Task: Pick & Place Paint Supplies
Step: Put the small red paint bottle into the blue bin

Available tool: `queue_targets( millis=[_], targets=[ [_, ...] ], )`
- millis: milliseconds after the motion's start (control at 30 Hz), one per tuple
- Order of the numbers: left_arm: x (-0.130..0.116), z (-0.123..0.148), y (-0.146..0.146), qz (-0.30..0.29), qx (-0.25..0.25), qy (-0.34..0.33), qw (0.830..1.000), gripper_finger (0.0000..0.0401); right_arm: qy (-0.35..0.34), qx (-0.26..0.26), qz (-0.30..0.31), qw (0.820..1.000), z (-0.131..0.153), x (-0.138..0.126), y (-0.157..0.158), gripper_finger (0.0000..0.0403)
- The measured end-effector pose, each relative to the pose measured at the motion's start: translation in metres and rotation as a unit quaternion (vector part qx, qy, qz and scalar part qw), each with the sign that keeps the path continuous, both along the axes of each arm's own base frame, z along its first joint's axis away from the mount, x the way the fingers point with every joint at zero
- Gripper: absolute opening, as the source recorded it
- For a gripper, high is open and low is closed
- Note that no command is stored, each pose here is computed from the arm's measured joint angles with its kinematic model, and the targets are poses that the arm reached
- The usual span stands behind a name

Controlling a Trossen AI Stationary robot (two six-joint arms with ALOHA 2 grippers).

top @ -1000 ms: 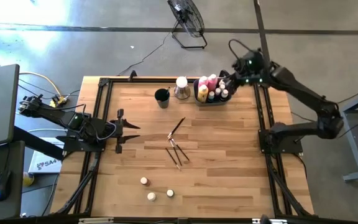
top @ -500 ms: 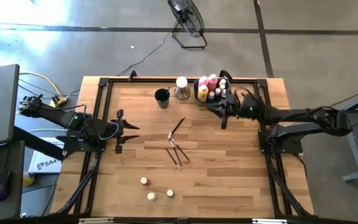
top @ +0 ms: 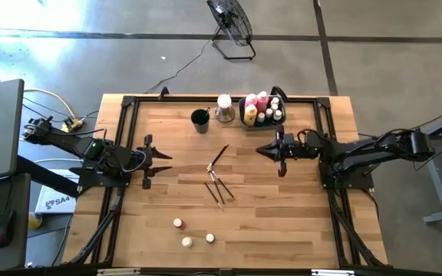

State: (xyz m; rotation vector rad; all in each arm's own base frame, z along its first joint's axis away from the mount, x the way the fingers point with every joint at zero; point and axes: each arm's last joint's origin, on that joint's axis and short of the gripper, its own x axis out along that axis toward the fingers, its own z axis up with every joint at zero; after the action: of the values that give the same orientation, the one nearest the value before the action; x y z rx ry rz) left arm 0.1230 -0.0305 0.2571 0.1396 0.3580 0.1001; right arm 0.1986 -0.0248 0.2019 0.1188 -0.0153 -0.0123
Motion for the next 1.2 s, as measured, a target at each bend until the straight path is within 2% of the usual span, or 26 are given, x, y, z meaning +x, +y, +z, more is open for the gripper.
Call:
queue_targets(
  millis=[100, 200, 267, 433, 933, 1200],
  targets=[
    [0.0000, -0.0001, 0.0000, 0.000, 0.001, 0.000, 1.000, 0.0143, 0.000, -0.037, -0.007, 0.999, 0.0001, 0.0000, -0.0006, 0.0002],
    [0.0000, 0.0001, 0.0000, 0.000, 0.001, 0.000, 1.000, 0.0143, 0.001, -0.085, -0.047, 0.995, 0.0007, -0.0002, -0.0028, 0.0002],
    [0.0001, 0.0004, 0.0002, 0.003, 0.004, -0.002, 1.000, 0.0143, 0.001, -0.098, -0.078, 0.992, 0.0015, -0.0005, -0.0046, 0.0002],
    [-0.0001, 0.0007, 0.0021, 0.032, 0.019, -0.005, 0.999, 0.0143, 0.007, -0.085, -0.116, 0.990, 0.0009, -0.0008, -0.0068, 0.0002],
    [-0.0002, 0.0009, 0.0026, 0.052, -0.008, -0.012, 0.999, 0.0143, -0.001, -0.021, -0.100, 0.995, 0.0009, -0.0005, -0.0059, 0.0002],
    [-0.0003, 0.0010, 0.0031, 0.061, -0.005, -0.014, 0.998, 0.0143, 0.005, -0.021, -0.100, 0.995, -0.0003, -0.0005, -0.0060, 0.0002]
  ],
)
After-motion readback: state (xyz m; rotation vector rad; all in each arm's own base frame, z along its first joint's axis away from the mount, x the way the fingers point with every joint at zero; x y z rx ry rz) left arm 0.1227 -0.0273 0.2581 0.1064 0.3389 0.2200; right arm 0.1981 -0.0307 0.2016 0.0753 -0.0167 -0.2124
